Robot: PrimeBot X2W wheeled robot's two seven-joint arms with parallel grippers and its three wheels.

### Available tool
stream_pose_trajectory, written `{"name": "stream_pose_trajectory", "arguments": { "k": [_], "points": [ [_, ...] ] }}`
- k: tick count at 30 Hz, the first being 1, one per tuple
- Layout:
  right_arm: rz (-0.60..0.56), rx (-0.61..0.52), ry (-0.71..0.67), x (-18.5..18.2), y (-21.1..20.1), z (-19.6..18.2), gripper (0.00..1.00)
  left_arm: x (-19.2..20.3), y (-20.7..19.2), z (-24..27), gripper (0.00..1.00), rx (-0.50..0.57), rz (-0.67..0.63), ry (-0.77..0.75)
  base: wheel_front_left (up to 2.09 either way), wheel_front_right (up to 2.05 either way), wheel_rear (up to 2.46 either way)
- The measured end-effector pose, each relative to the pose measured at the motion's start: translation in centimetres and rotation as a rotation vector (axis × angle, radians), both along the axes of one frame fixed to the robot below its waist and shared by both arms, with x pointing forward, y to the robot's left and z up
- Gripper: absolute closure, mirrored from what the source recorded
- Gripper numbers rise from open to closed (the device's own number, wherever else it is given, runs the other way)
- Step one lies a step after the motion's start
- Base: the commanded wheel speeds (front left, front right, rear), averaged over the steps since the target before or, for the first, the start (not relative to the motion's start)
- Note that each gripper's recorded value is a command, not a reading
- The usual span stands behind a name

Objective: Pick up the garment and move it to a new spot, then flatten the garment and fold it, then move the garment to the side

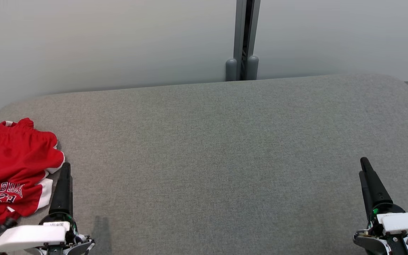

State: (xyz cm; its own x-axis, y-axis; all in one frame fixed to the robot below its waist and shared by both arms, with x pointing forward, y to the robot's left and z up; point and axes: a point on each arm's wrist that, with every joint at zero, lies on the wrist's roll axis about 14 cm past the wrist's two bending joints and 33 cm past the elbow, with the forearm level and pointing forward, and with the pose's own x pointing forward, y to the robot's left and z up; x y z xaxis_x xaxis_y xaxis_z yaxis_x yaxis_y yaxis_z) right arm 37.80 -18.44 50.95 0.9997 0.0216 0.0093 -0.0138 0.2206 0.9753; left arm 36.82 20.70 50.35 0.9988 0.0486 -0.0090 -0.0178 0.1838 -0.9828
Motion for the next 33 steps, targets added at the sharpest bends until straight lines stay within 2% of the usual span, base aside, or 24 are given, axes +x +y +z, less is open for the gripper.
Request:
{"name": "stream_pose_trajectory", "arguments": {
  "k": [12, 13, 25, 33],
  "points": [
    [0.009, -0.364, -0.103, 1.1, 0.1, 3.2, 0.00, 1.2, -0.8, 2.9, 0.00, 0.354, -0.024, -0.057, 0.00, 0.00, 0.00],
    [0.009, -0.364, -0.103, 1.1, 0.1, 3.2, 0.00, 1.2, -0.8, 2.9, 0.00, 0.354, -0.024, -0.057, 0.00, 0.00, 0.00],
    [0.034, -0.647, -0.147, 1.1, 1.2, 4.0, 0.00, 1.1, -1.2, 3.3, 0.00, 0.668, -0.037, -0.053, 0.00, 0.00, 0.00],
    [0.039, -0.763, -0.153, 1.1, 1.5, 3.7, 0.00, 1.0, -1.1, 2.9, 0.00, 0.796, -0.043, -0.037, 0.00, 0.00, 0.00]
  ]
}}
